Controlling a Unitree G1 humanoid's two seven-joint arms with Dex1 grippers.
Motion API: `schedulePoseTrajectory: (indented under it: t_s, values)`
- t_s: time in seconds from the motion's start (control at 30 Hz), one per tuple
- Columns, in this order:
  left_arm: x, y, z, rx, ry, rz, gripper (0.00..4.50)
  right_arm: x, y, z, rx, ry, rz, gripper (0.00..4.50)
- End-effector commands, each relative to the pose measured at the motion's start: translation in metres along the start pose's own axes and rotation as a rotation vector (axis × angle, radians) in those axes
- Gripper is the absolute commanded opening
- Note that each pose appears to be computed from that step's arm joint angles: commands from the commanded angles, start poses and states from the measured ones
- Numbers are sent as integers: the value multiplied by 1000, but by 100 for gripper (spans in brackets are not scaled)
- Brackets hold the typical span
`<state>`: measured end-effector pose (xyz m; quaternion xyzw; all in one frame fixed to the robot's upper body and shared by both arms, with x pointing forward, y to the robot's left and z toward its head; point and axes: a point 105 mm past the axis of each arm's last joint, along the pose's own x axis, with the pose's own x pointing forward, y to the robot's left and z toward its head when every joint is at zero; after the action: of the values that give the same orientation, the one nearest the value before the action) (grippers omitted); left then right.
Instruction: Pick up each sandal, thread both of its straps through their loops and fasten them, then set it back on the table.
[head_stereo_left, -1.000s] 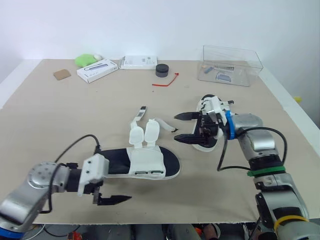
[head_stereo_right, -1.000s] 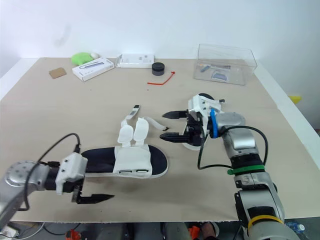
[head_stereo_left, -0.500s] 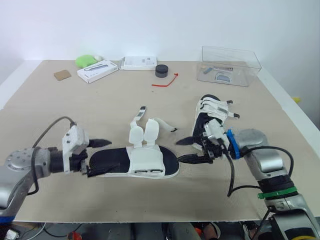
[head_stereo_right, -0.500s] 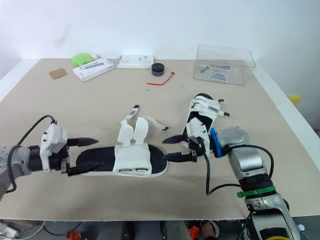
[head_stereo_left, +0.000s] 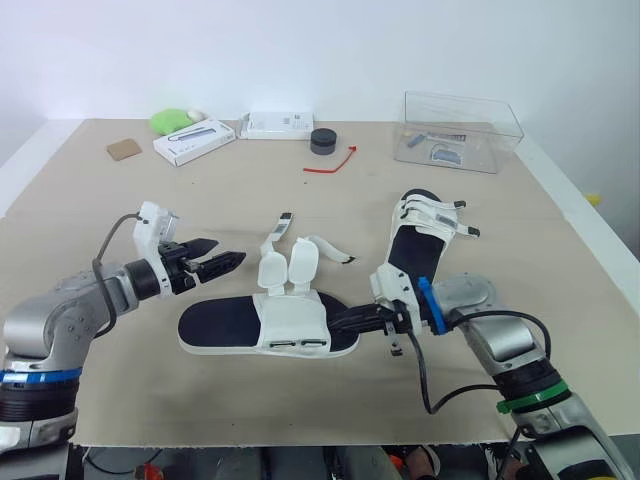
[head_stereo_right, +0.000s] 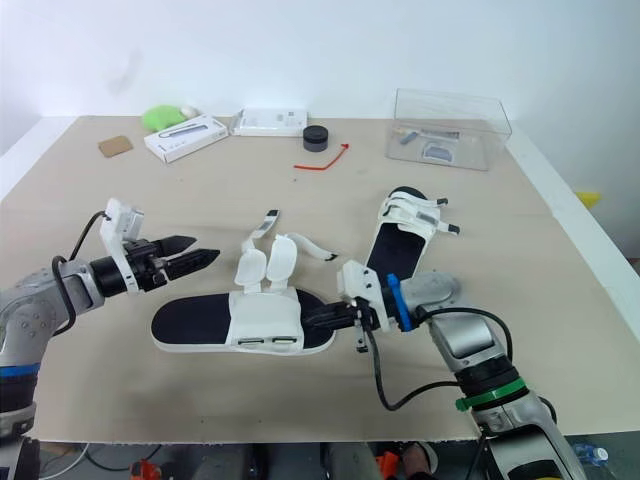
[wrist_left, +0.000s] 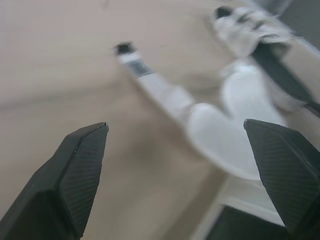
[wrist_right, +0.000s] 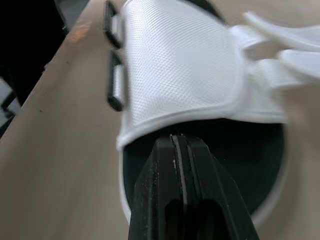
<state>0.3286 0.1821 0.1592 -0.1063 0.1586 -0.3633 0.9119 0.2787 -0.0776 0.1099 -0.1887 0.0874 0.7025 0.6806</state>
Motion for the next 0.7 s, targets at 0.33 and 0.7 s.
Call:
schedulePoseTrajectory:
  t_s: [0.33, 0.7]
  values:
    - [31, -5, 0, -367, 107, -127, 450, 3, -5, 17, -115, -19, -26, 7]
    - [58, 4, -5, -558, 132, -146, 450, 1, -1, 17, -115, -16, -38, 7]
